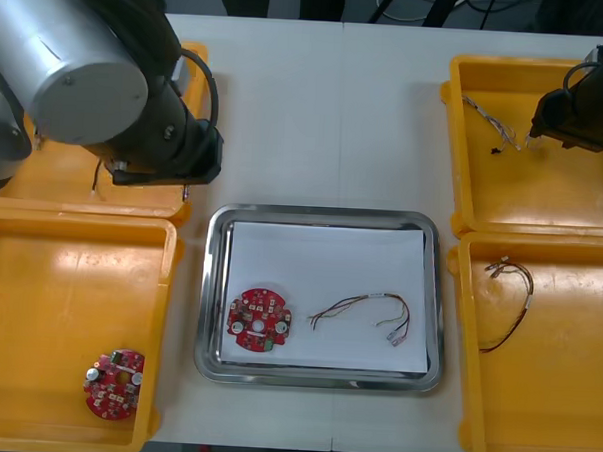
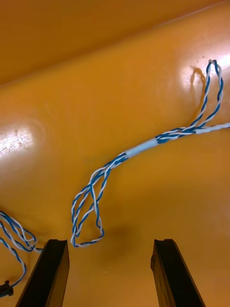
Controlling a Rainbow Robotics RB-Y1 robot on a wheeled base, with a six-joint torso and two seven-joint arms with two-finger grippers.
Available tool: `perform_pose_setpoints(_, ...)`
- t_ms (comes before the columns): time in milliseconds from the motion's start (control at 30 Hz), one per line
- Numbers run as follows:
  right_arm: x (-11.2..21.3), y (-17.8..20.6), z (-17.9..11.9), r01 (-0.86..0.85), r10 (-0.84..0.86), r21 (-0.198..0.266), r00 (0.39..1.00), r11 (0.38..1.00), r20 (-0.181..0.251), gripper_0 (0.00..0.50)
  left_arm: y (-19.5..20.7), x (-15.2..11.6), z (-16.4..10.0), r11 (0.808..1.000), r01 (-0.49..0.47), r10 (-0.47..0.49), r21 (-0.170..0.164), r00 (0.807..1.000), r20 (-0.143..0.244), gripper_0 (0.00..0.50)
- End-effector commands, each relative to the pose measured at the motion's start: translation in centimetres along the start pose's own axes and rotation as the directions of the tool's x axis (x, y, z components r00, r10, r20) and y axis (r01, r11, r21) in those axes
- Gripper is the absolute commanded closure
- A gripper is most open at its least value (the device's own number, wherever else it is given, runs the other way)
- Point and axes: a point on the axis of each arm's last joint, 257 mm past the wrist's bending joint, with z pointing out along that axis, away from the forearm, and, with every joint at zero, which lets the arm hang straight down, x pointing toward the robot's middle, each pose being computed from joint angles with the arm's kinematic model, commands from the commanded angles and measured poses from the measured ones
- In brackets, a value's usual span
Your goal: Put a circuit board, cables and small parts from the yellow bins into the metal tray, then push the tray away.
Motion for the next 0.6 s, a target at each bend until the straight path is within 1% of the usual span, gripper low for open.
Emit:
perform_pose_setpoints(33,-3.1,2.7,-2.1,-0.035,0.038,-0.057,0.997,0.998,0.06,0.0,-2.0,2.6,1.3,0.999,-0.049,0.048,-0.018,0.999,-0.014,0.5)
perform_pose_setpoints(133,-3.1,2.8,-2.1,-0.032,0.035,-0.053,0.998,0.998,0.06,0.0,-2.9,3.3,2.2,0.999,-0.035,0.035,-0.022,0.999,-0.006,0.5)
perform_pose_setpoints(233,-3.0,2.8,-2.0,-0.029,0.032,-0.051,0.998,0.998,0.061,0.0,-3.9,3.9,3.1,1.0,-0.015,0.015,-0.014,1.0,-0.004,0.5)
perform_pose_setpoints(333,-2.7,2.8,-1.7,-0.034,0.036,-0.051,0.998,0.998,0.052,0.0,-4.7,4.4,3.9,1.0,-0.001,0.001,-0.009,1.0,0.003,0.5)
perform_pose_setpoints(467,-2.5,2.7,-1.5,-0.056,0.058,-0.059,0.998,0.997,0.037,0.0,-5.2,5.2,5.5,1.0,-0.001,0.001,-0.01,1.0,-0.009,0.5)
perform_pose_setpoints(600,-2.8,3.0,-1.4,-0.054,0.056,-0.06,0.997,0.997,0.044,0.0,-5.7,5.2,7.1,1.0,0.007,-0.007,-0.009,1.0,-0.005,0.5)
